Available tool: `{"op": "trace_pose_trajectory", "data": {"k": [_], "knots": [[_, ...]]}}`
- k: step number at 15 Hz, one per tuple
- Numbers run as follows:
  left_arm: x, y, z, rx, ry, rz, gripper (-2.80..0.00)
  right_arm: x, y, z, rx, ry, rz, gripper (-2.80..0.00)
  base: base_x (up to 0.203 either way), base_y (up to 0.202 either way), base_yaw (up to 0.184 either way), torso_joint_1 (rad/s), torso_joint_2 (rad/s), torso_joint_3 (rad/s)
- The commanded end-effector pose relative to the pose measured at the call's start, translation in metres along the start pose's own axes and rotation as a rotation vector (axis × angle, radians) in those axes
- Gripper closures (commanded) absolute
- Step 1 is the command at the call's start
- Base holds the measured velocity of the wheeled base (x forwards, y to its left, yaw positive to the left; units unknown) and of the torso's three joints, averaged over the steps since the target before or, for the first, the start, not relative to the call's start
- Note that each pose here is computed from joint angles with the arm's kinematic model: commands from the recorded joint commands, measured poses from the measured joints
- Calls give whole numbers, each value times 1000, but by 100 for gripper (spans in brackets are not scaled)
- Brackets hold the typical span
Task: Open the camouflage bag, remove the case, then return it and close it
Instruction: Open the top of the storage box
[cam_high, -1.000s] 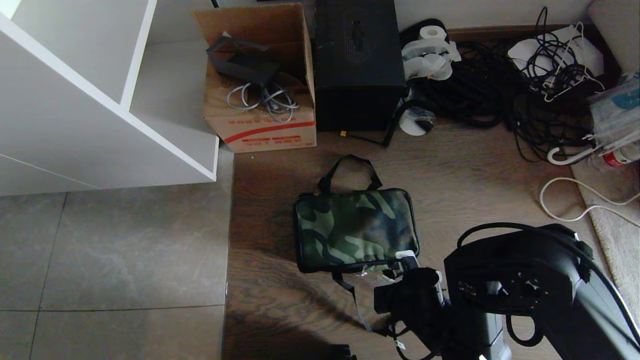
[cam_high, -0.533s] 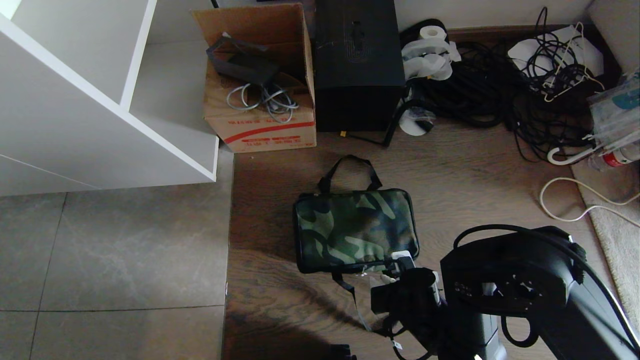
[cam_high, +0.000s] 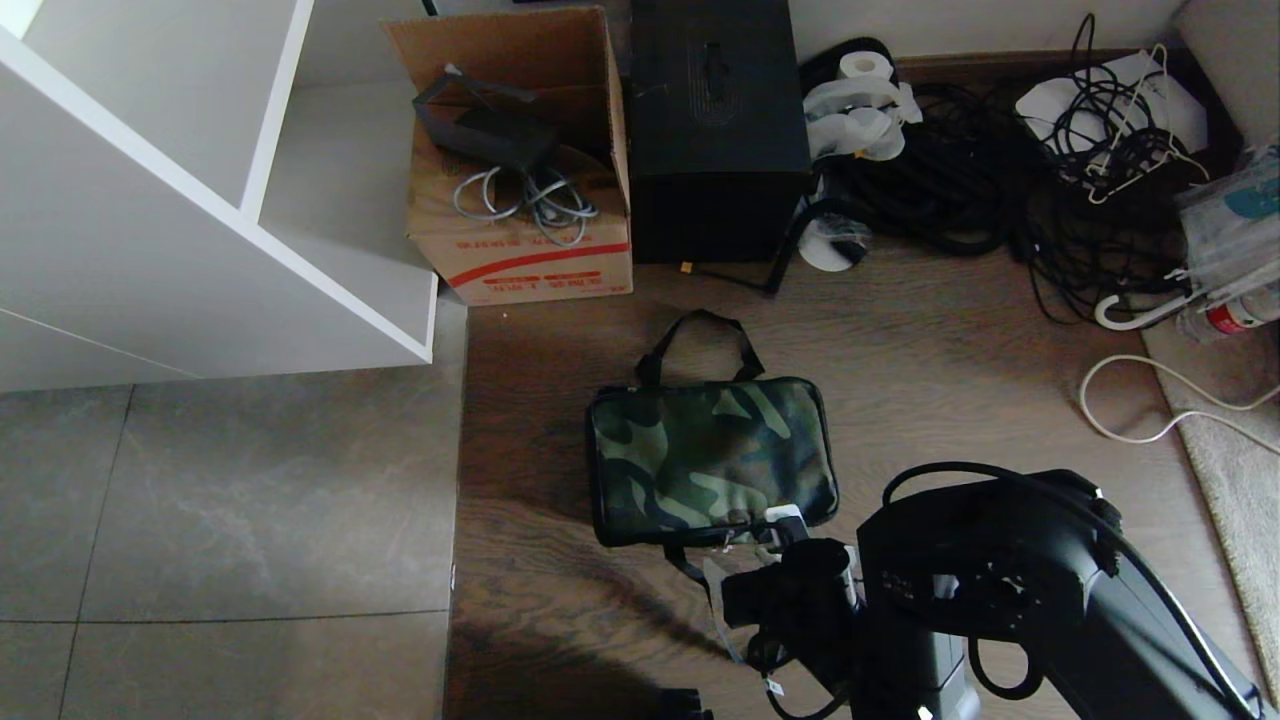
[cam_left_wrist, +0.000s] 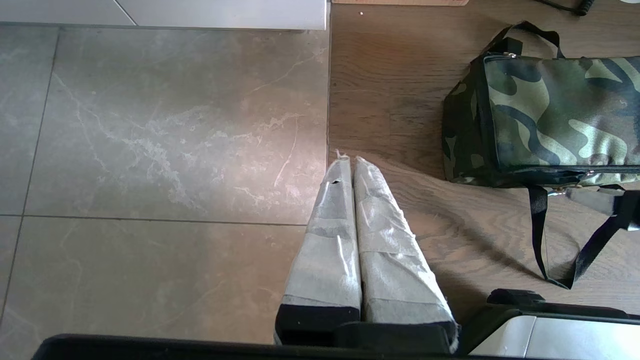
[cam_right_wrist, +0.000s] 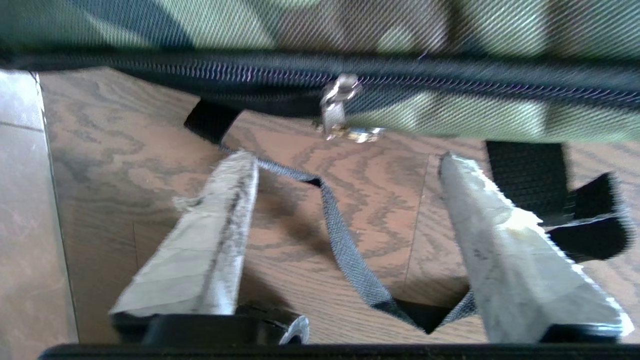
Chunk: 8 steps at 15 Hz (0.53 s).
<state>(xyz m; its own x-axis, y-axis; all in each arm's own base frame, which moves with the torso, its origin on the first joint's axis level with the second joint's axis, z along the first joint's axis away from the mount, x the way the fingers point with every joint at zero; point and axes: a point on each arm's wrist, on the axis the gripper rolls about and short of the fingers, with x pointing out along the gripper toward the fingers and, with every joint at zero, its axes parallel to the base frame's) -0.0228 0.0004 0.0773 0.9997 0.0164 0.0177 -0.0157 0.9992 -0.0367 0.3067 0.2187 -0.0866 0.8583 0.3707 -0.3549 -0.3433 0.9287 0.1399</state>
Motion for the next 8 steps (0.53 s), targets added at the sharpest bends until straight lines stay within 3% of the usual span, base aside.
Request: {"op": "trace_pose_trajectory", "data": {"k": [1, 8], "knots": [[1, 0, -2, 0, 8, 1, 0, 5, 0, -7, 3, 2, -2, -280, 0, 0, 0, 0, 0, 0], [1, 0, -2, 0, 8, 1, 0, 21, 5, 1, 42, -69, 11, -280, 0, 0, 0, 0, 0, 0]]}}
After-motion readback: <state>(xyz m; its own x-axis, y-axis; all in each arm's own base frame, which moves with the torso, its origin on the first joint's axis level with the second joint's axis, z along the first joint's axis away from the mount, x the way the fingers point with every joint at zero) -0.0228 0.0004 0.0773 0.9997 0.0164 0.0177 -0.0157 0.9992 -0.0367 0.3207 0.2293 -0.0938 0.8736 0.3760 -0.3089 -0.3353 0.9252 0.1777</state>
